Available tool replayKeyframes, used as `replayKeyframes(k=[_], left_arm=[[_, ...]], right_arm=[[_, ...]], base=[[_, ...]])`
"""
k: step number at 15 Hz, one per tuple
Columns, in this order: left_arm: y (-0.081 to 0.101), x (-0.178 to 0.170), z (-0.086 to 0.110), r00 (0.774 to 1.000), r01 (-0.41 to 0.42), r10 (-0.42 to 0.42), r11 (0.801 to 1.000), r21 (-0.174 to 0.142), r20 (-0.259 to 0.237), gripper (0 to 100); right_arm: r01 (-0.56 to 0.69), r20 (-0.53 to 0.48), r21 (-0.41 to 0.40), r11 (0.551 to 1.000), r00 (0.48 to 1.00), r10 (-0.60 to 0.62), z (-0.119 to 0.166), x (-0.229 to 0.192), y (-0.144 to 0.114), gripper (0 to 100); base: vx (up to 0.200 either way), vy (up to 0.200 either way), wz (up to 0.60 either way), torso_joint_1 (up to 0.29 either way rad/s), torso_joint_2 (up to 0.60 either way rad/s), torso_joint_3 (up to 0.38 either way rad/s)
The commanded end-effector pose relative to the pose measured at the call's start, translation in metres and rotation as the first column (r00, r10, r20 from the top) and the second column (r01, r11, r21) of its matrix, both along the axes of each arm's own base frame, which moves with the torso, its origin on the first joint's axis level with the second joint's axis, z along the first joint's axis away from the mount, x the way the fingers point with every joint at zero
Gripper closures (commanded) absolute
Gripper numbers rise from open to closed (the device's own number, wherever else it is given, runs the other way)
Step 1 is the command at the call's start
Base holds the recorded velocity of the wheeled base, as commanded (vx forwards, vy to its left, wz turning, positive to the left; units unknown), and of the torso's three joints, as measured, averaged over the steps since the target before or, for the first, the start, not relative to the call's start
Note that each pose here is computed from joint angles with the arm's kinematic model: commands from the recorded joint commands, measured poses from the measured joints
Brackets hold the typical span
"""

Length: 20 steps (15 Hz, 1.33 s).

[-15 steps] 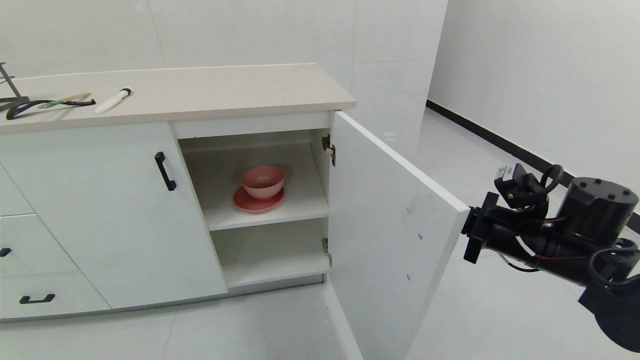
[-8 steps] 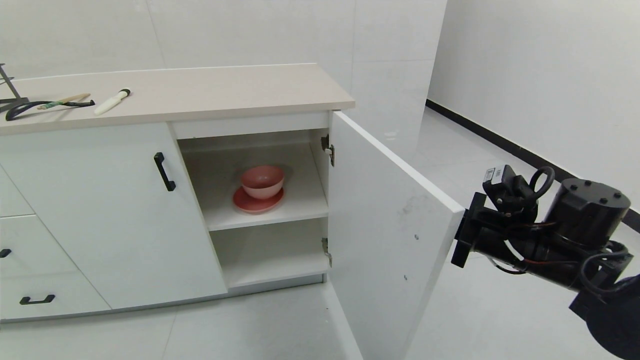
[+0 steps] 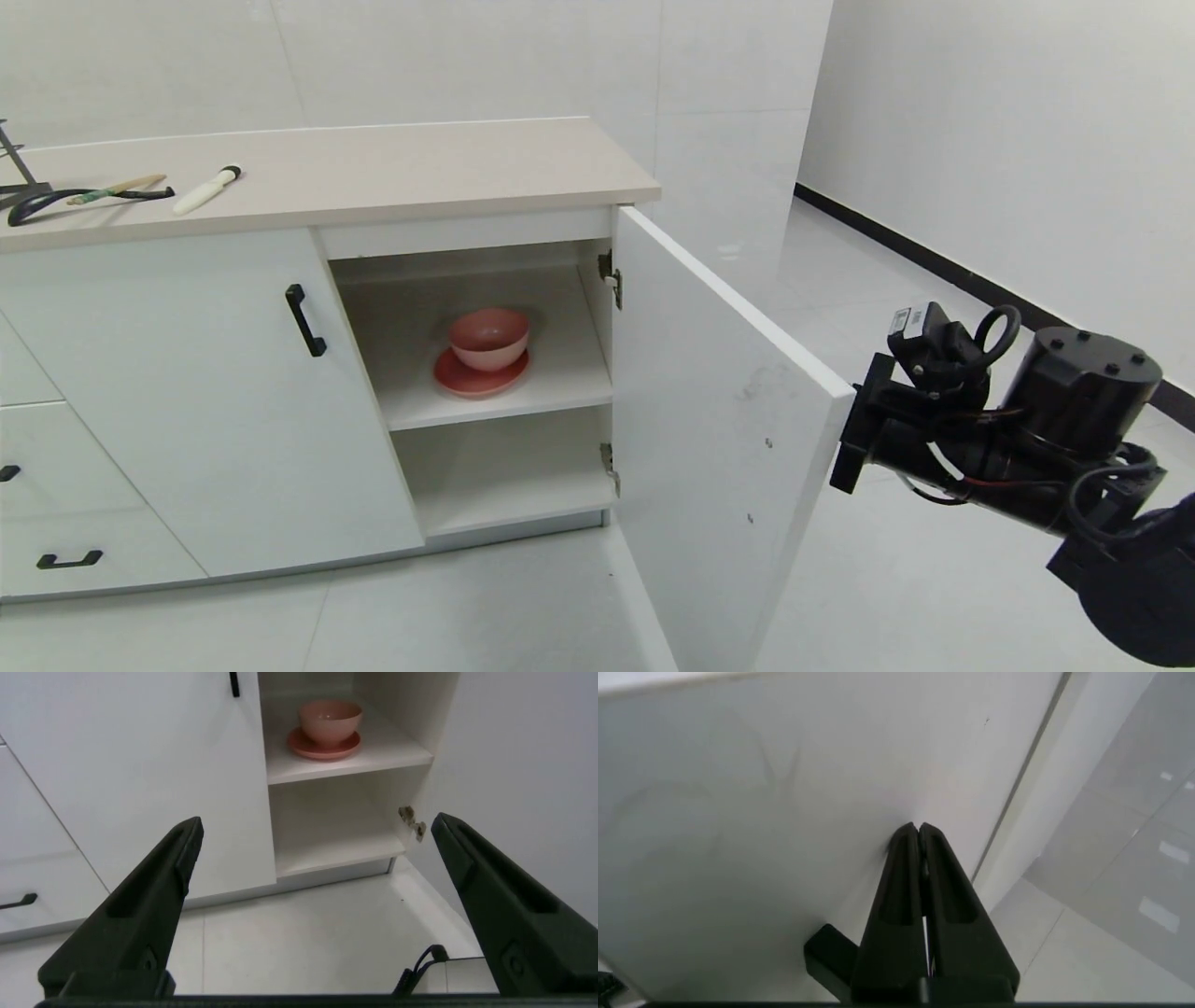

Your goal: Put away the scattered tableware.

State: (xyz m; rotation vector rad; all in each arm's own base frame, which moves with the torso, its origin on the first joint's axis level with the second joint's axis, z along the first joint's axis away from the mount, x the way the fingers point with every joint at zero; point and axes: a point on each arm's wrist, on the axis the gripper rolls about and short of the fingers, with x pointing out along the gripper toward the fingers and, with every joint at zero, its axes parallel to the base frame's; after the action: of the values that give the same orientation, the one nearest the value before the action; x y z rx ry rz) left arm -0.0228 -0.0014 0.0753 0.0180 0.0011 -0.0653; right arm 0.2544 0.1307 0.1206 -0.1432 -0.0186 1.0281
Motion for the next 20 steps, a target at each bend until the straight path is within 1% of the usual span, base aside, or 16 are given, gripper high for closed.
replayKeyframes(k=[1,3,6,11,17,20], left_arm=[[0.000,0.000,0.000,1.000,0.001,-0.001,1.000,0.000,0.000,0],[0.000,0.000,0.000,1.000,0.001,-0.001,1.000,0.000,0.000,0],[0.000,0.000,0.000,1.000,-0.001,0.001,1.000,0.000,0.000,0],[0.000,0.000,0.000,1.000,0.001,-0.001,1.000,0.000,0.000,0],[0.000,0.000,0.000,1.000,0.001,-0.001,1.000,0.000,0.000,0],[0.000,0.000,0.000,1.000,0.001,-0.001,1.000,0.000,0.000,0]], right_arm=[[-0.021,-0.008,-0.006,1.000,1.000,0.021,-0.003,-0.002,0.002,100],[0.042,-0.016,-0.014,0.999,0.999,-0.042,-0.007,0.009,-0.014,100],[0.050,-0.009,-0.027,0.998,0.999,-0.050,-0.011,0.014,-0.020,100],[0.036,0.027,-0.014,0.999,0.999,-0.036,-0.008,0.031,-0.008,100],[0.026,0.046,-0.004,1.000,0.999,-0.026,-0.009,0.029,-0.006,100],[-0.022,0.056,0.001,1.000,0.998,0.022,-0.007,0.024,0.008,100]], base=[[-0.200,0.000,0.00,0.002,0.00,-0.002],[0.000,0.000,0.00,0.000,0.00,0.000],[0.000,0.000,0.00,0.000,0.00,0.000],[0.000,0.000,0.00,0.000,0.00,0.000],[0.000,0.000,0.00,0.000,0.00,0.000],[0.000,0.000,0.00,0.000,0.00,0.000]])
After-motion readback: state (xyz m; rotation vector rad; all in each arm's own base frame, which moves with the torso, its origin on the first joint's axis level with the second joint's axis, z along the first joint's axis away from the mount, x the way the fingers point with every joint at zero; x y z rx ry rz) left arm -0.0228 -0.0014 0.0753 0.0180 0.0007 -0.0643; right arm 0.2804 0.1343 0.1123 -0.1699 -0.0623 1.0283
